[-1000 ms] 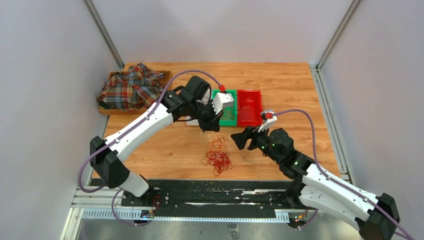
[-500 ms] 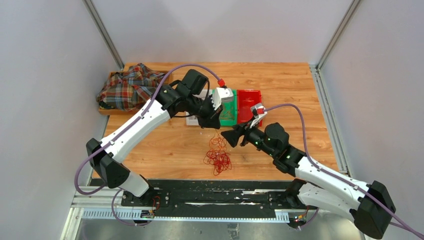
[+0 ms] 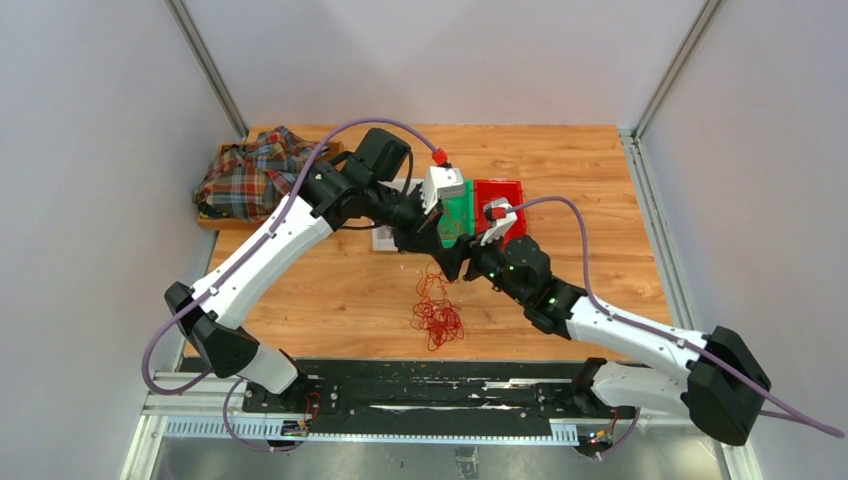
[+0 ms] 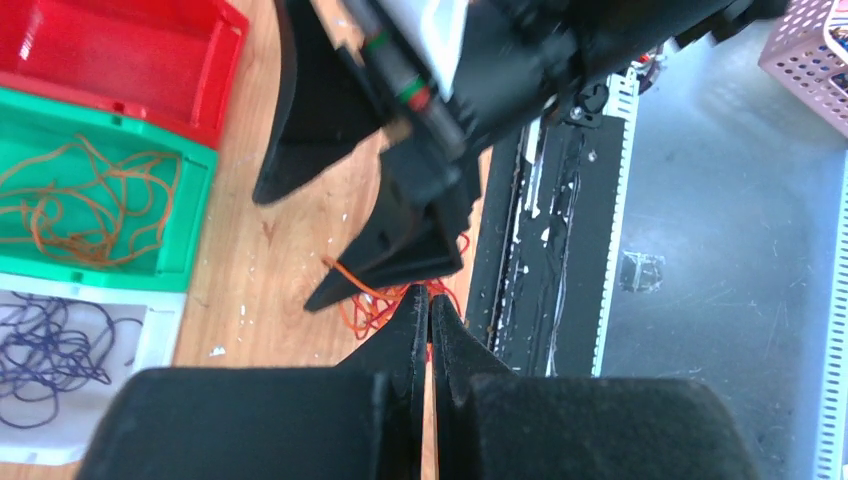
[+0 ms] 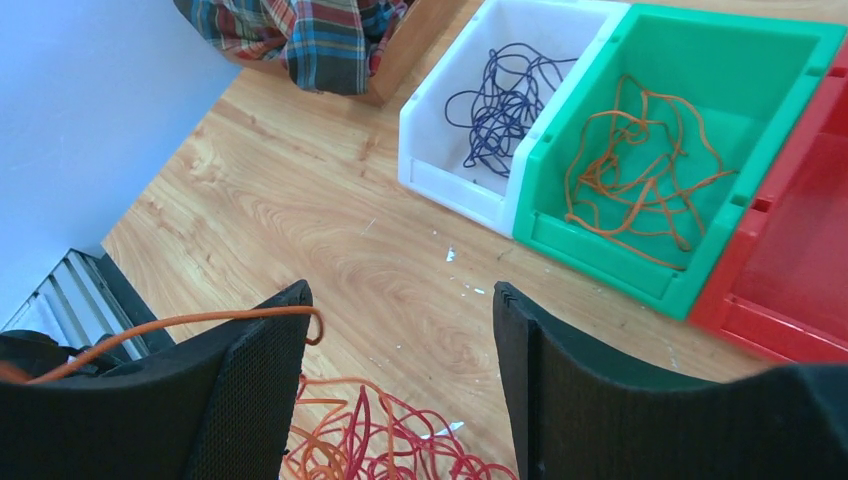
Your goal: Untangle the cables
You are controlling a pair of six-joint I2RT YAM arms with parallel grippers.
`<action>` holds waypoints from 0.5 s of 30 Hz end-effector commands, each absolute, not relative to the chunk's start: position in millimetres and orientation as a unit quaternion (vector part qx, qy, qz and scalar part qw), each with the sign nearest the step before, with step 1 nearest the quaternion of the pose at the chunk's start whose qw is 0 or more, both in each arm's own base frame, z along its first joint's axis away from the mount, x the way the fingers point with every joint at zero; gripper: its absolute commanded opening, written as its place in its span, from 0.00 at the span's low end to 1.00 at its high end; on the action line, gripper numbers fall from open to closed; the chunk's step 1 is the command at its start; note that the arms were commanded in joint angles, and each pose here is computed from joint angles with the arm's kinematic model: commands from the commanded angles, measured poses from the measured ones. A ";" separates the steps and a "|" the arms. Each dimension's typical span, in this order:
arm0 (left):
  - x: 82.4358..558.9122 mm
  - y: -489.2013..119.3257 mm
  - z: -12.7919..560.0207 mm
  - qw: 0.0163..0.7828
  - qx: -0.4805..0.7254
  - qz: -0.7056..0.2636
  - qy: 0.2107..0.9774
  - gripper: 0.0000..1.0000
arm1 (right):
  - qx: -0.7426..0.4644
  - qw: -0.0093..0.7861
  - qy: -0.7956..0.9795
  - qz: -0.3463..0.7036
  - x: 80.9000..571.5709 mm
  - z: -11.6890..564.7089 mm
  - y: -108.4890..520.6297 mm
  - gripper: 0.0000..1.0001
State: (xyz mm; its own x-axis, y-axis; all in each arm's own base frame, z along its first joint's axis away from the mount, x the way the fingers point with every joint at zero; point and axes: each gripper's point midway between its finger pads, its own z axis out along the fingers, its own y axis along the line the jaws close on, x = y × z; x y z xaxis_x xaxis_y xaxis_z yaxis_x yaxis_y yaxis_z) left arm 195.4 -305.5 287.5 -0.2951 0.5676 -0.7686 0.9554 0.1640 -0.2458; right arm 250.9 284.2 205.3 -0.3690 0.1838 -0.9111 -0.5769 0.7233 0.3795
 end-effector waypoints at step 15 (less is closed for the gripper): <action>226.9 -314.4 435.8 0.445 0.550 -0.329 0.625 0.00 | -0.120 0.516 0.767 0.363 227.5 155.3 309.7 0.66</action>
